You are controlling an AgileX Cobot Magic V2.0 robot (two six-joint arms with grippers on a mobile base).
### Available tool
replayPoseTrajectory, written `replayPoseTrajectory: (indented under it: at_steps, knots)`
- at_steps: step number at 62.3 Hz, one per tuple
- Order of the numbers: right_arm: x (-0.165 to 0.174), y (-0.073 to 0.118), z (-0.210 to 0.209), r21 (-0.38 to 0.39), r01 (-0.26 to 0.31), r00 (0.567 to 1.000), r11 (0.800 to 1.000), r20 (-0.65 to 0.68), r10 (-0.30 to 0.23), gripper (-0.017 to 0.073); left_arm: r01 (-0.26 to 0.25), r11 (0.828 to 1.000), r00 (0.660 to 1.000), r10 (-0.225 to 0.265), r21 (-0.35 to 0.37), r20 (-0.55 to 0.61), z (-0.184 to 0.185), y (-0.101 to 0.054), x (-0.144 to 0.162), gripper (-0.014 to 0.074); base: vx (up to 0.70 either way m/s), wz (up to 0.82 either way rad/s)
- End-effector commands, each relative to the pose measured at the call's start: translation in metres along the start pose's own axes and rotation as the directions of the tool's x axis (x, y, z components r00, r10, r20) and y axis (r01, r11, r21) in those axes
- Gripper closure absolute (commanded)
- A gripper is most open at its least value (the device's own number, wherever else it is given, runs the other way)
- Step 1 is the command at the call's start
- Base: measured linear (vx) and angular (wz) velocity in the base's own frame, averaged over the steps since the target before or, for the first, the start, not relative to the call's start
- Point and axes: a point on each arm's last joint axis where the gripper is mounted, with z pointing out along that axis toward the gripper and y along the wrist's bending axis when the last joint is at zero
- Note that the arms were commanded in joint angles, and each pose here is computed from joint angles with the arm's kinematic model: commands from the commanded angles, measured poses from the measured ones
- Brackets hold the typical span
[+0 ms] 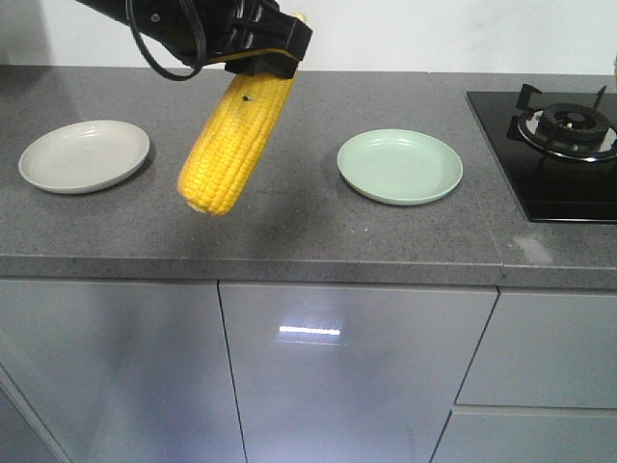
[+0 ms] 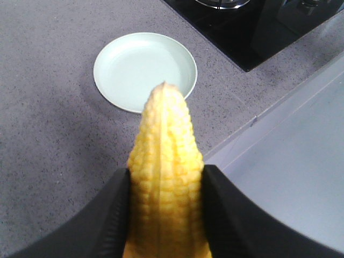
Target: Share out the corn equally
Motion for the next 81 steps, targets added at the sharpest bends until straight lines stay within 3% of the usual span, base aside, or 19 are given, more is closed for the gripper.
replayPoseTrajectory:
  at_steps: [1, 81]
  knots:
    - [-0.0054, 0.0078, -0.0211, -0.001, 0.018, 0.998, 1.000, 0.058, -0.018, 0.0564, -0.011, 1.000, 0.990, 0.009, 0.015, 0.142, -0.0334, -0.0085, -0.0141, 0.0601, 0.11, -0.04]
    - [-0.0054, 0.0078, -0.0211, -0.001, 0.018, 0.998, 1.000, 0.058, -0.018, 0.0564, -0.011, 1.000, 0.990, 0.009, 0.015, 0.142, -0.0334, -0.0085, -0.0141, 0.0601, 0.11, -0.01]
